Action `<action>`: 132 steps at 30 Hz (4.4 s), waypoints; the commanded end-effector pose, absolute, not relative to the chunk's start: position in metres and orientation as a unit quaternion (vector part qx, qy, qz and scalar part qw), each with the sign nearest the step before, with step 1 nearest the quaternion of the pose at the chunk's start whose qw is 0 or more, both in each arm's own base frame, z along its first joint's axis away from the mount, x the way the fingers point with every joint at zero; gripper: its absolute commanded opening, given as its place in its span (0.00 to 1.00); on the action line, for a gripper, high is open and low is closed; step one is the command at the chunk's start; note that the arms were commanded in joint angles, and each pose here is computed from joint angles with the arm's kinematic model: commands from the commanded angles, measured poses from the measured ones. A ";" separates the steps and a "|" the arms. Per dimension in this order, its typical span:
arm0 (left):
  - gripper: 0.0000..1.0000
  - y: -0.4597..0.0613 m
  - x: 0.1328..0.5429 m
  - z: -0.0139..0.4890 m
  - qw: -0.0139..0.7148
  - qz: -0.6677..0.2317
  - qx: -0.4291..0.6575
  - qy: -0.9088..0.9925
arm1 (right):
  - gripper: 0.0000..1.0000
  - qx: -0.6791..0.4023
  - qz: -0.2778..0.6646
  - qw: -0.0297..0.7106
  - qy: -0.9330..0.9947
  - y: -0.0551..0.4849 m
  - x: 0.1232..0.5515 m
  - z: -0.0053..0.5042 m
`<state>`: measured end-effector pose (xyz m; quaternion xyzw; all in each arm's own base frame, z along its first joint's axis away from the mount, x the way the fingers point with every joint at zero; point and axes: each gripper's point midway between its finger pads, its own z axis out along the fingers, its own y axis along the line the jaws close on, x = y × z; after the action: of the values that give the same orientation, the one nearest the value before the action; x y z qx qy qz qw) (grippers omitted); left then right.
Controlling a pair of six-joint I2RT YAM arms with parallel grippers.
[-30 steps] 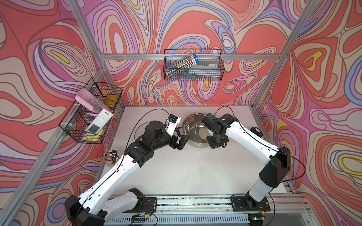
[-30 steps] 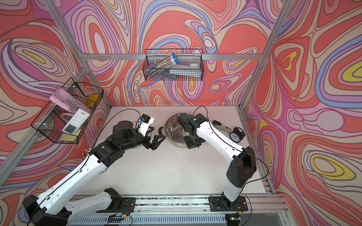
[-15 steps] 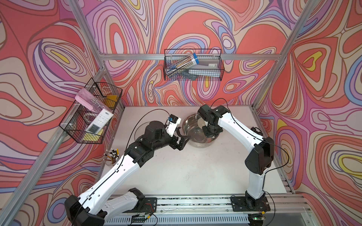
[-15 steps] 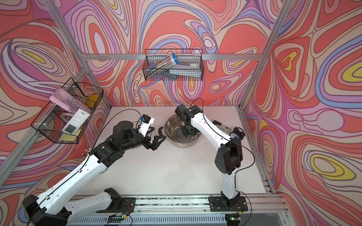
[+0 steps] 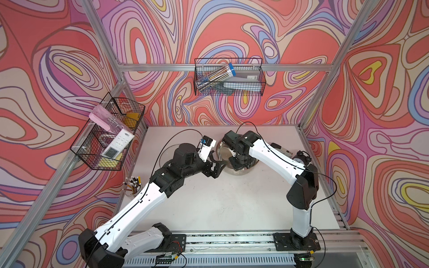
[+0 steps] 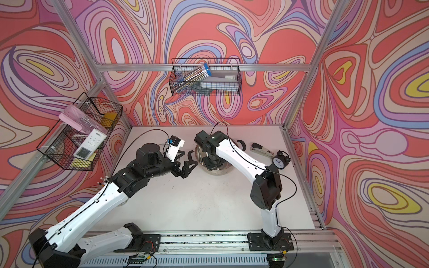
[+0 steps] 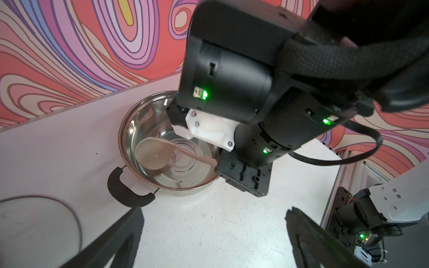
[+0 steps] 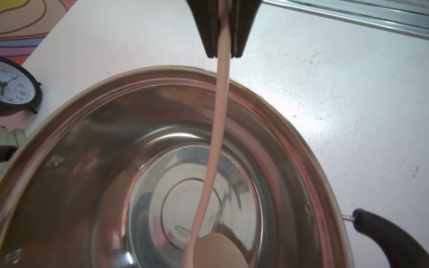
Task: Stir the soup with a spoon
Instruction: Stir the soup in the pan with a stick.
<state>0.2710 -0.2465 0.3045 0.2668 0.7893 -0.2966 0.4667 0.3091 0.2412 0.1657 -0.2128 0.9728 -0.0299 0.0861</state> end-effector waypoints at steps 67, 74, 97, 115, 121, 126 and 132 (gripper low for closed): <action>0.99 -0.260 0.274 0.312 0.520 -0.221 0.349 0.748 | 0.00 -0.099 -0.028 0.084 0.991 0.157 0.289 0.184; 0.99 -0.257 0.268 0.308 0.516 -0.226 0.344 0.751 | 0.00 -0.098 -0.041 0.098 0.989 0.160 0.324 0.185; 0.99 -0.261 0.271 0.303 0.514 -0.234 0.335 0.754 | 0.00 -0.163 0.055 0.078 0.982 0.246 0.308 0.187; 0.99 -0.262 0.271 0.297 0.512 -0.233 0.330 0.758 | 0.00 -0.131 -0.057 0.083 0.986 0.166 0.275 0.184; 0.99 -0.259 0.270 0.296 0.512 -0.226 0.329 0.760 | 0.00 -0.106 -0.068 0.104 0.987 0.155 0.312 0.188; 0.99 -0.257 0.271 0.297 0.514 -0.222 0.325 0.762 | 0.00 -0.124 -0.071 0.104 0.984 0.166 0.339 0.181; 0.99 -0.255 0.271 0.296 0.513 -0.217 0.326 0.764 | 0.00 -0.145 -0.016 0.102 0.984 0.199 0.355 0.183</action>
<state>0.2727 -0.2567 0.2952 0.3300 0.7636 -0.2181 0.5103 0.3487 0.1814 0.1748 -0.1281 0.9863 -0.0488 0.0914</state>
